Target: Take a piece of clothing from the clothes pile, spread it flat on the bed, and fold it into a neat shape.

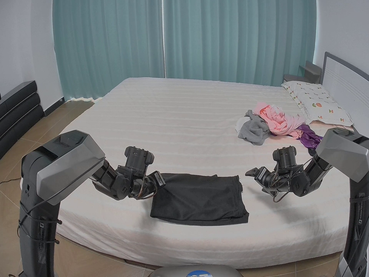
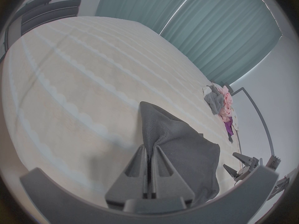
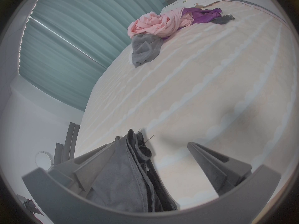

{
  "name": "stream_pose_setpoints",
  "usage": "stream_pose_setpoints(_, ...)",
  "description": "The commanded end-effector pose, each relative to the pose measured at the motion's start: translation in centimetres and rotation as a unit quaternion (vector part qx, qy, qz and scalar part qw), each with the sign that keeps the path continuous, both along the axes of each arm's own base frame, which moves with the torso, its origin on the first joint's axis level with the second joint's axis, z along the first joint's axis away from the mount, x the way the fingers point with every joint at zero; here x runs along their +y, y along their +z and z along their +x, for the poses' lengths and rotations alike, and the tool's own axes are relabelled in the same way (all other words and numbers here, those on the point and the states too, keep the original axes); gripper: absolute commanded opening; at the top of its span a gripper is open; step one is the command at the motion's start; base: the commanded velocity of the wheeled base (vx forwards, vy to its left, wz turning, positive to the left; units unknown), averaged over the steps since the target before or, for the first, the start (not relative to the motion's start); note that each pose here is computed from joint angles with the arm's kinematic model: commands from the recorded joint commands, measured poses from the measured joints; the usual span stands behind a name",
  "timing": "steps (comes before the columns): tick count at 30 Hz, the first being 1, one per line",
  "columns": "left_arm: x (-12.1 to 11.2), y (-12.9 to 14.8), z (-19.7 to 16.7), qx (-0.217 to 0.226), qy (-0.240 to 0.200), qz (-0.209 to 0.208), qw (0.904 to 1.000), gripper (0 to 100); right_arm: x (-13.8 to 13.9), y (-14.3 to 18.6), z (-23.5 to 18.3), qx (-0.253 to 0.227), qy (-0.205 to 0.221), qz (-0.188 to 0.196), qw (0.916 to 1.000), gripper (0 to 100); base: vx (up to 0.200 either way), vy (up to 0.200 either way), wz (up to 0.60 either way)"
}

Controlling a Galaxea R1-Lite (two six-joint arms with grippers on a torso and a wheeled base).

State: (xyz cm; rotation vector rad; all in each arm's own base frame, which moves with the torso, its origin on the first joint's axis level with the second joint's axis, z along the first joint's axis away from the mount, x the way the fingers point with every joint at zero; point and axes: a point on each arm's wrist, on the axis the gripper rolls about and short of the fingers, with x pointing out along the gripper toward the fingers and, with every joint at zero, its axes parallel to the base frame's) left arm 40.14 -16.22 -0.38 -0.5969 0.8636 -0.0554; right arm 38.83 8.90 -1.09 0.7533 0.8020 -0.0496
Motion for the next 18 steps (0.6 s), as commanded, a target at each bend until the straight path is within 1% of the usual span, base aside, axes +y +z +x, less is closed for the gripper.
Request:
stream_pose_setpoints(1, 0.38, 1.17, 0.12, -0.01, 0.005, -0.004, 0.9999, 0, 0.04, 0.14, -0.04, -0.001, 0.001, 0.0, 1.0, 100, 0.0, 0.2, 0.0)
stream_pose_setpoints(10, 1.25, 1.09, 0.24, -0.003, 0.015, -0.001, 0.9999, 0, 0.2, 0.11, -0.12, -0.001, 0.002, 0.0, 1.0, 100, 0.0, 0.2, 0.0)
stream_pose_setpoints(18, 1.32, 1.07, 0.25, -0.004, 0.014, 0.001, 0.9999, 0, 0.4, 0.33, -0.33, -0.002, 0.004, -0.001, 1.0, 100, 0.0, 0.2, 0.0)
